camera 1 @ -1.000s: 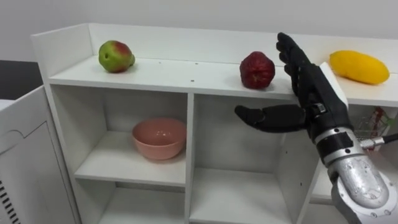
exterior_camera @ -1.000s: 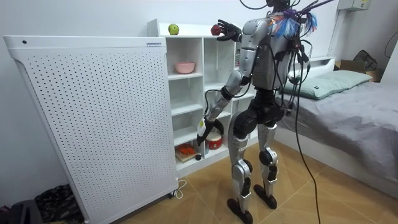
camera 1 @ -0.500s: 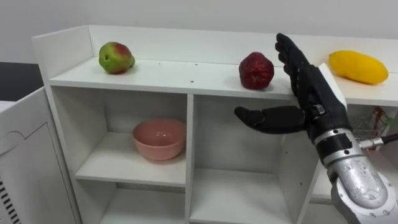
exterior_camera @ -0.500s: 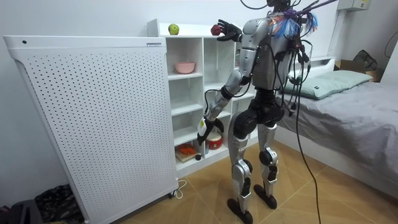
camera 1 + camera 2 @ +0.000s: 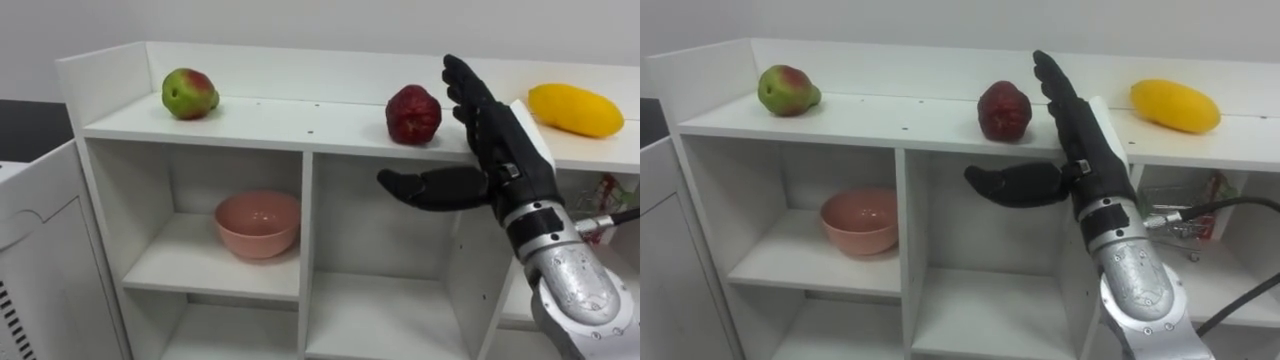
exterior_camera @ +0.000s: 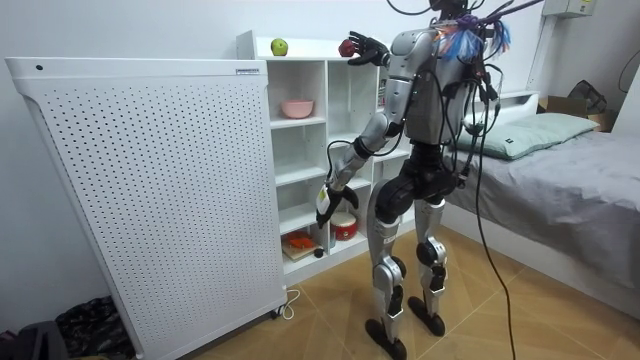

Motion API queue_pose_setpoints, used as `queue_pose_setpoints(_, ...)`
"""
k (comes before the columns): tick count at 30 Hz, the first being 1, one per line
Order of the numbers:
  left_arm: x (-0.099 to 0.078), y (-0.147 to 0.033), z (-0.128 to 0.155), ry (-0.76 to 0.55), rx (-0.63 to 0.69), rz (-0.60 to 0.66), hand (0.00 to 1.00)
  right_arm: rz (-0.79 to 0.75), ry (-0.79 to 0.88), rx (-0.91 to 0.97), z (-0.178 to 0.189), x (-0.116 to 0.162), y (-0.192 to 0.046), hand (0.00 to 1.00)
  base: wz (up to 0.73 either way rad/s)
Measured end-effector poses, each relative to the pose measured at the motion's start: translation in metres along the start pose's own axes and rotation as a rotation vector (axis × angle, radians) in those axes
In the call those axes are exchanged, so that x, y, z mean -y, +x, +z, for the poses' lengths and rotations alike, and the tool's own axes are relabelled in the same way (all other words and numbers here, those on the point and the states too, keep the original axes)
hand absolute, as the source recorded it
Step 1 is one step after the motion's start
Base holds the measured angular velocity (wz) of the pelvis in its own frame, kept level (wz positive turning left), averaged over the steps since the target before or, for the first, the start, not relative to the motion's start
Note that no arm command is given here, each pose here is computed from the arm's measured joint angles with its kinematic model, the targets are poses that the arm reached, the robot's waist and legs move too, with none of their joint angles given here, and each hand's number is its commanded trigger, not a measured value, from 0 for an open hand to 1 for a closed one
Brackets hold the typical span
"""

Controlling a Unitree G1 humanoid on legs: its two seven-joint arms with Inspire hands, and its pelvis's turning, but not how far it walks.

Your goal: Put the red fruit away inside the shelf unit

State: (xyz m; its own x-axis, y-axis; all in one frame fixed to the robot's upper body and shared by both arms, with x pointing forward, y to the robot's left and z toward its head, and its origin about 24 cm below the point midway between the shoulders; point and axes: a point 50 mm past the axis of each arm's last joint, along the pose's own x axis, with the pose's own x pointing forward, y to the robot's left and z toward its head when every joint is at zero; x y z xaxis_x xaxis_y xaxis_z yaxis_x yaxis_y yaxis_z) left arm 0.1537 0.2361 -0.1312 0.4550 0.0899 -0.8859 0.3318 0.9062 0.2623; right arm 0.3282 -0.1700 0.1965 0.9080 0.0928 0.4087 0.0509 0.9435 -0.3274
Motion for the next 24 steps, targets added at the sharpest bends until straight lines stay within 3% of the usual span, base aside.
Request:
queue_pose_setpoints(2, -0.001, 0.0, -0.001, 0.0, -0.008, -0.001, 0.0, 0.009, -0.005, 0.004, 0.002, 0.0, 0.001, 0.0, 0.02)
queue_pose_setpoints(3, -0.001, 0.0, -0.001, 0.001, -0.009, -0.003, 0.0, 0.01, -0.005, 0.005, 0.002, 0.0, 0.001, 0.43, 0.0)
queue_pose_setpoints(5, -0.002, 0.0, -0.002, 0.0, -0.016, -0.014, 0.0, 0.017, -0.005, 0.012, 0.005, -0.001, 0.004, 0.71, 0.0)
queue_pose_setpoints(6, -0.002, 0.0, -0.002, 0.0, -0.018, -0.014, 0.0, 0.017, -0.004, 0.013, 0.006, -0.001, 0.005, 0.78, 0.0)
queue_pose_setpoints(8, -0.002, 0.0, -0.003, 0.0, -0.022, -0.017, 0.0, 0.017, -0.006, 0.01, 0.005, 0.0, 0.005, 1.0, 0.0)
queue_pose_setpoints(24, -0.006, -0.001, -0.003, -0.007, -0.028, -0.019, 0.0, -0.049, -0.067, -0.011, 0.007, 0.013, 0.026, 1.0, 0.0)
